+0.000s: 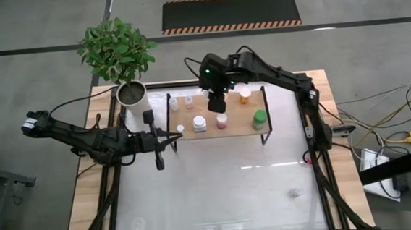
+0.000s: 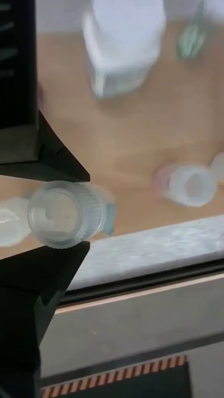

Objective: Pick and place medicine bottles onto shelf by color
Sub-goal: Put the transparent pill bottle on the shelf

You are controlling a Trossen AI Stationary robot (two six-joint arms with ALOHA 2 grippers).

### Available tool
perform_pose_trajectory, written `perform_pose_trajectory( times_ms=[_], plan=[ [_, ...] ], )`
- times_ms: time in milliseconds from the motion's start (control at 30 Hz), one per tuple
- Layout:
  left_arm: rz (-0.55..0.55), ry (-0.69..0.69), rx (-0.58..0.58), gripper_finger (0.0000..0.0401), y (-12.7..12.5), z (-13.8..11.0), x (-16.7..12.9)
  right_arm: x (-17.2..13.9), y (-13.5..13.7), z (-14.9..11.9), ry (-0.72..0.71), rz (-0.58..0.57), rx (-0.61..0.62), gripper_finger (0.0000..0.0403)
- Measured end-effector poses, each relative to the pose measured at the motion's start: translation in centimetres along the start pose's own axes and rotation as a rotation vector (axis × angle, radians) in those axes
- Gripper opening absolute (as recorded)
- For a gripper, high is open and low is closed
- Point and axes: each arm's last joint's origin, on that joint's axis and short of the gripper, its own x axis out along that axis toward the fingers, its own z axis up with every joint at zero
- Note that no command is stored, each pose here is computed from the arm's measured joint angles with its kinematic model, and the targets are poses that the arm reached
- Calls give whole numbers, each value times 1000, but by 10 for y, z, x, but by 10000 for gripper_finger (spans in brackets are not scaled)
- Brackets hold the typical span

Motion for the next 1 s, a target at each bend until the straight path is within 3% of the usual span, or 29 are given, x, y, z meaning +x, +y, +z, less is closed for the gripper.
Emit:
perform_pose_trajectory(
  times_ms=[333, 1000],
  plan=[
    [2, 0, 45, 0, 0, 0, 0, 41, -7, 0, 81, 9, 0, 139],
    [1, 4, 49, 0, 0, 0, -1, 43, -7, -1, 88, 9, 35, 139]
  ],
)
